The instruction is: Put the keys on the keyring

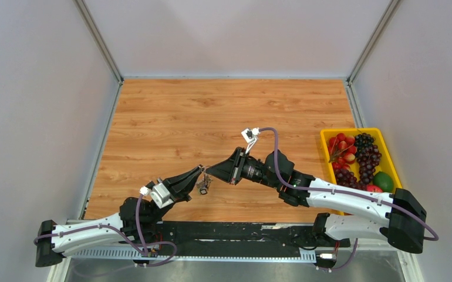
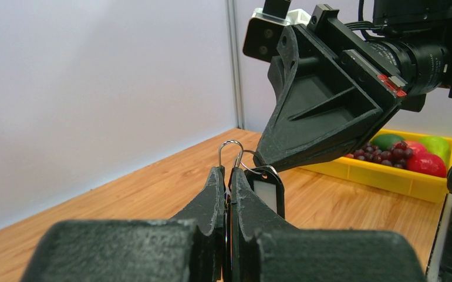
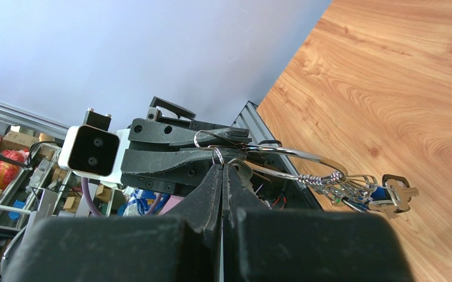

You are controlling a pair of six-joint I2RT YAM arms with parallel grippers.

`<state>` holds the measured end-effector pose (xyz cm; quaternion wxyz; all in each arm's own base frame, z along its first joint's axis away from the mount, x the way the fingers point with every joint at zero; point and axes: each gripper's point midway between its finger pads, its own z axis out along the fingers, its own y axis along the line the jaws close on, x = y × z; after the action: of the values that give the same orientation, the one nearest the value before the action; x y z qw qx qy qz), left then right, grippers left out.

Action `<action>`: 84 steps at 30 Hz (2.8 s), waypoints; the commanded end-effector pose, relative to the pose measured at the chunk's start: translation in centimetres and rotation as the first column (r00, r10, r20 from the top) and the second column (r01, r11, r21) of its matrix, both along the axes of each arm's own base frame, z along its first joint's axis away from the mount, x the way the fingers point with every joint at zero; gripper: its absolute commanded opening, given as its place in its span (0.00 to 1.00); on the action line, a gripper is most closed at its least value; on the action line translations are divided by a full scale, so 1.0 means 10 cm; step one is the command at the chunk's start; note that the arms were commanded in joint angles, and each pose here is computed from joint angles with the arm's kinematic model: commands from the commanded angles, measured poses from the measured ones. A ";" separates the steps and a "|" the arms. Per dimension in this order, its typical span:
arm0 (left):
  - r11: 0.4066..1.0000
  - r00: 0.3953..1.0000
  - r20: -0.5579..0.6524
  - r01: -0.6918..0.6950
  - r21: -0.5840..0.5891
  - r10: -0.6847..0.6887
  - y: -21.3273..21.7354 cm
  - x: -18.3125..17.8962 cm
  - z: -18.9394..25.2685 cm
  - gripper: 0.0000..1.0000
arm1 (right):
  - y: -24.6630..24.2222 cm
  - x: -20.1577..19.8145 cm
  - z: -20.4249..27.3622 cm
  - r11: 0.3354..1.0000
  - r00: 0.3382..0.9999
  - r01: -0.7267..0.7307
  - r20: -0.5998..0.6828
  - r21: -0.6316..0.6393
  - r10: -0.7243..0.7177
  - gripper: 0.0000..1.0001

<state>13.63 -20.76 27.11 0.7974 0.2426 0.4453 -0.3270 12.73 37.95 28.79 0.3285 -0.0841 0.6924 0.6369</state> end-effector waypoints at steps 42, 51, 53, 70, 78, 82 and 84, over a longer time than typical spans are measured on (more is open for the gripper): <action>0.999 0.999 0.034 0.012 -0.039 -0.011 0.02 -0.03 0.13 0.00 | 0.08 0.03 0.51 0.991 0.999 0.012 0.044 0.133 -0.018 0.00; 1.000 1.000 0.030 0.000 -0.027 0.000 0.01 -0.01 0.12 0.01 | 0.07 0.02 0.58 0.990 0.998 0.011 0.057 0.143 -0.019 0.00; 1.000 1.000 0.027 -0.004 -0.028 0.005 0.02 -0.01 0.11 0.01 | 0.06 0.02 0.53 0.991 0.999 0.014 0.050 0.135 -0.021 0.00; 0.993 0.994 0.014 -0.109 -0.044 0.110 0.16 0.13 0.09 0.01 | -0.11 -0.07 0.25 0.994 0.999 0.045 -0.010 0.102 -0.045 0.00; 0.984 0.984 0.043 -0.173 -0.035 0.175 0.22 0.19 0.11 0.01 | -0.03 -0.05 0.20 0.997 0.997 0.039 -0.068 0.072 -0.034 0.00; 0.980 0.978 0.059 -0.198 -0.030 0.199 0.23 0.22 0.12 0.01 | 0.06 -0.02 0.15 0.999 0.992 0.039 -0.125 0.026 -0.035 0.00; 0.978 0.976 0.069 -0.203 -0.039 0.205 0.25 0.21 0.15 0.01 | 0.08 -0.01 0.16 0.999 0.989 0.032 -0.146 0.032 -0.027 0.00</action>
<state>15.81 -19.50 26.47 0.8212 0.2241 0.4629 -0.2473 12.54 38.09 28.11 0.3062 -0.0406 0.7126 0.6299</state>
